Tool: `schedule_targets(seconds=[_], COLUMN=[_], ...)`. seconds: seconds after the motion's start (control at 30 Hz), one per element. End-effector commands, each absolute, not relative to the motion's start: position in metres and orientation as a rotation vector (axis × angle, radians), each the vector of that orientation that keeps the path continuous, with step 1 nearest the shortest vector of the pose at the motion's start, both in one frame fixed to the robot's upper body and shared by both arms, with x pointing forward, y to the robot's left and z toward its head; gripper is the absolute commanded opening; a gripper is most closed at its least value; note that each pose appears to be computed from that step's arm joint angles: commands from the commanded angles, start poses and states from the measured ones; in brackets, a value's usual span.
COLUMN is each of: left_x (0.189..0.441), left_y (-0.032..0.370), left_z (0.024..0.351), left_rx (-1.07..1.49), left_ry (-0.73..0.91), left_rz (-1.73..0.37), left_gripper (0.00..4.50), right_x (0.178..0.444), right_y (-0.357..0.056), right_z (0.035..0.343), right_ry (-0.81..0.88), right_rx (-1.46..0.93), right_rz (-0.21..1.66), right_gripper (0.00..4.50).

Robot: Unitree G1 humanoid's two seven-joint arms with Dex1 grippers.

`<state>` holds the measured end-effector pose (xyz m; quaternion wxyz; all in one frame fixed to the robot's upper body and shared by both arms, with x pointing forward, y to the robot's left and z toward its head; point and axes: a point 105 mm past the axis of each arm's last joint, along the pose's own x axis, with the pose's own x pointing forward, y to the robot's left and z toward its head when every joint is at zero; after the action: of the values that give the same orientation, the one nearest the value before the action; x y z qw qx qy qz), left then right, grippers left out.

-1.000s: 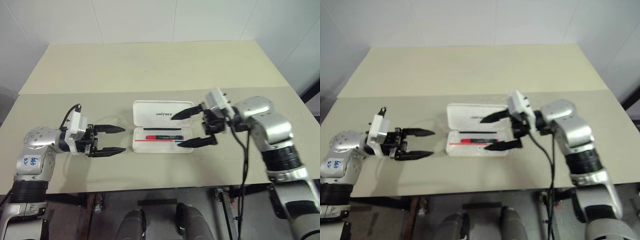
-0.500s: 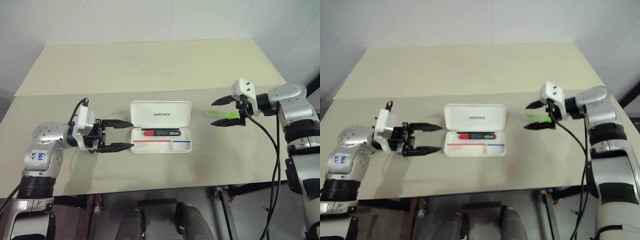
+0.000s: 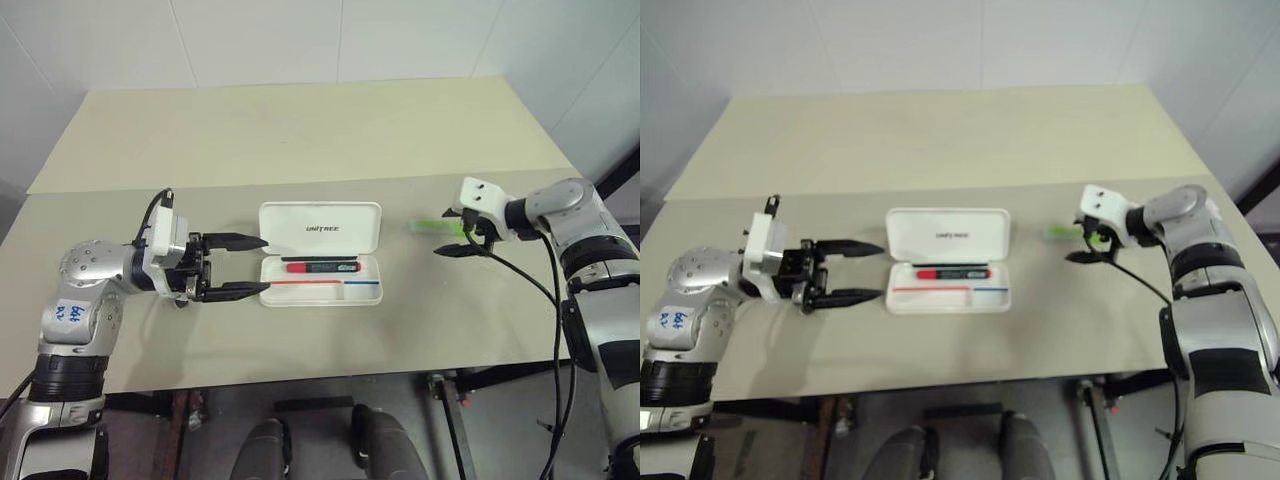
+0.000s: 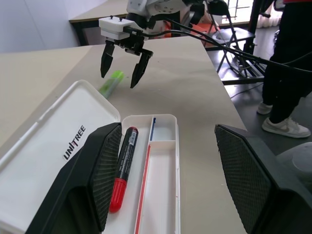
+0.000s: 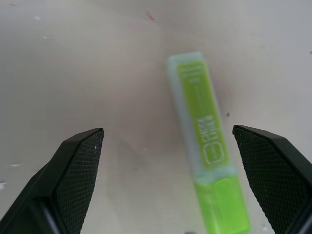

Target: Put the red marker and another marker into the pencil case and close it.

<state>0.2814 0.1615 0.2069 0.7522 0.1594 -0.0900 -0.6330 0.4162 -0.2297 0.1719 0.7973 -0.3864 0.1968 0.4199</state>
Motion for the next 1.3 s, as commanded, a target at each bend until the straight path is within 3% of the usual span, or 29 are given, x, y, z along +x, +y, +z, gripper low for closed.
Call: schedule_targets(seconds=[0.03, 0.57, 1.03, 1.3], left_x=[0.276, 0.274, 0.268, 0.266], left_y=[0.163, 0.166, 0.169, 0.169], left_z=[0.218, 0.226, 0.227, 0.226], left_rx=[0.377, 0.411, 0.434, 0.439], left_ry=[-0.24, -0.254, -0.245, -0.232], left_rz=[-1.368, -1.333, -1.319, -1.324], left_gripper=[3.18, 3.18, 3.18, 3.18], right_x=[0.424, 0.431, 0.41, 0.401], right_y=[-0.23, -0.249, -0.258, -0.252], right_z=[0.191, 0.172, 0.145, 0.133], right_ry=[0.377, 0.491, 0.695, 0.766], right_rx=[-0.84, -0.791, -0.65, -0.619], right_rz=[0.843, 0.667, 0.745, 0.826], right_gripper=[4.46, 4.46, 4.46, 1.65])
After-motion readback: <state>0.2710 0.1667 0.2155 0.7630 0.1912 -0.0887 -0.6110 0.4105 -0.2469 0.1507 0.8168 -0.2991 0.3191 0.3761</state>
